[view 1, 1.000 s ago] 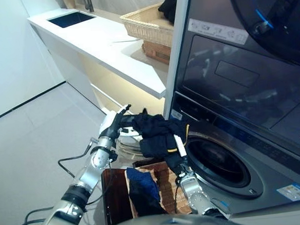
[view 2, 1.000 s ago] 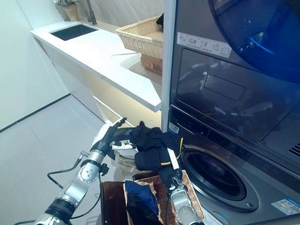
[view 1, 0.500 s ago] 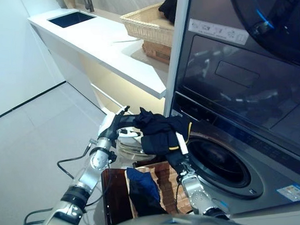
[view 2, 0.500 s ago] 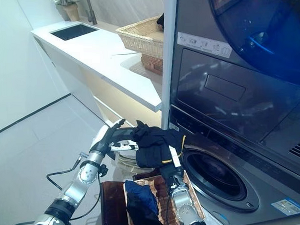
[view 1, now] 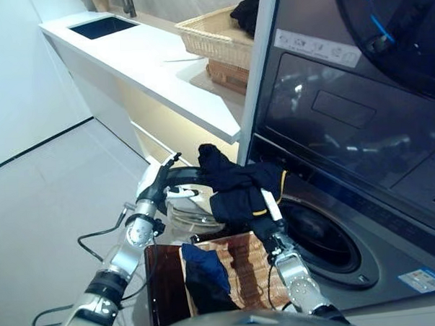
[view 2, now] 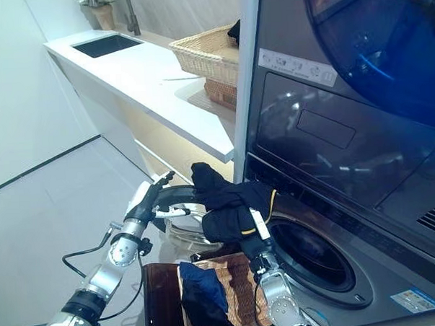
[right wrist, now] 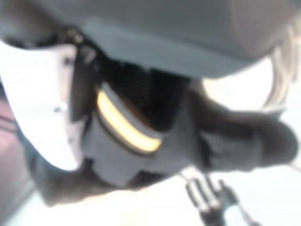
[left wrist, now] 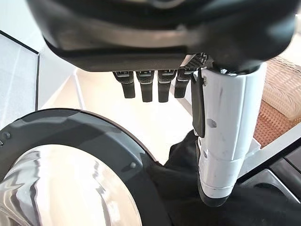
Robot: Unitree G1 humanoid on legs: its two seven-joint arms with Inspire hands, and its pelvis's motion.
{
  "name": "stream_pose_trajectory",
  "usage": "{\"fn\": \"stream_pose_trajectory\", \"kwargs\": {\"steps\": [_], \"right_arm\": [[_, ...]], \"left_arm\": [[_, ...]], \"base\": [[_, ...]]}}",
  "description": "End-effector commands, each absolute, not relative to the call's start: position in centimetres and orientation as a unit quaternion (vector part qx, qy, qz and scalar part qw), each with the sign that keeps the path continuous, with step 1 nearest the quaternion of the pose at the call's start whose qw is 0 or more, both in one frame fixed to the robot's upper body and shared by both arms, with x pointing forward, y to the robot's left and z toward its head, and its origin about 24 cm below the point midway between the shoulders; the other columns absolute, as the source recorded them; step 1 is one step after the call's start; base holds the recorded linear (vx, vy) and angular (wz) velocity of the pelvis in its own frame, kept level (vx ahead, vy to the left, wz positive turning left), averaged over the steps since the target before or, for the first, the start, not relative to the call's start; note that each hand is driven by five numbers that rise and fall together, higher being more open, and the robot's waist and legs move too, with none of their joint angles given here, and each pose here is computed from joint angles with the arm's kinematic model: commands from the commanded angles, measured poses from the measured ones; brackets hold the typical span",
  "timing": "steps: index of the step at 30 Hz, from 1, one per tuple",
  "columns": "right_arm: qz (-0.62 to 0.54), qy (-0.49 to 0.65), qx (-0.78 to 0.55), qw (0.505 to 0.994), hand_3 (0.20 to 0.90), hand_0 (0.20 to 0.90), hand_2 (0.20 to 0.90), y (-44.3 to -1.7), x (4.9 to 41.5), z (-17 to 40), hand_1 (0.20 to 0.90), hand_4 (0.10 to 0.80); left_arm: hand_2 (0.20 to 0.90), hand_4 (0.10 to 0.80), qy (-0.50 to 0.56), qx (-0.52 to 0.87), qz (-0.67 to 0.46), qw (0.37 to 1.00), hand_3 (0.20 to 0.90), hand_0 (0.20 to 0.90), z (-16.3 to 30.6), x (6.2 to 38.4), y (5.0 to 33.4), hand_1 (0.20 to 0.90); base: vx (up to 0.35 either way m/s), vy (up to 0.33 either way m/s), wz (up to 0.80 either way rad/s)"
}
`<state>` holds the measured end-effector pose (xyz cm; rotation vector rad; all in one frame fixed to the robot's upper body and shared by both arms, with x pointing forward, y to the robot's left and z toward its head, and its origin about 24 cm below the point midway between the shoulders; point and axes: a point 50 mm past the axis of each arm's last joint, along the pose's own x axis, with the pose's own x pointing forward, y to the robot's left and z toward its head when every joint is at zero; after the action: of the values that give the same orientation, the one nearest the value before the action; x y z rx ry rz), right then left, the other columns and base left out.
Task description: Pick up the clothes and place them into the washing machine
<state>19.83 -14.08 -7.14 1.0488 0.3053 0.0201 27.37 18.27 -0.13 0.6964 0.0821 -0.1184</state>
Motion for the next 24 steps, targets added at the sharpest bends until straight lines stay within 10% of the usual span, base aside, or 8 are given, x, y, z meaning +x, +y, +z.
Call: {"fn": "stream_pose_trajectory", "kwargs": {"steps": [1, 24], "right_arm": [[0.054, 0.098, 0.473, 0.874, 0.2, 0.2, 0.2, -14.1, 21.1, -5.5, 0.2, 0.3], [-0.146, 0.205, 0.471, 0.845, 0.2, 0.2, 0.2, -19.7, 13.0, -12.1, 0.2, 0.3]], "left_arm": [[0.9, 0.8, -0.021, 0.292, 0.037, 0.955, 0.9, 0.9, 2.9, 29.6, 20.8, 0.9], [0.9, 0.8, 0.018, 0.144, 0.174, 0.974, 0.9, 0.9, 1.2, 27.7, 24.9, 0.9]], "base": [[0.0, 0.0, 0.0], [0.001, 0.0, -0.01]]}}
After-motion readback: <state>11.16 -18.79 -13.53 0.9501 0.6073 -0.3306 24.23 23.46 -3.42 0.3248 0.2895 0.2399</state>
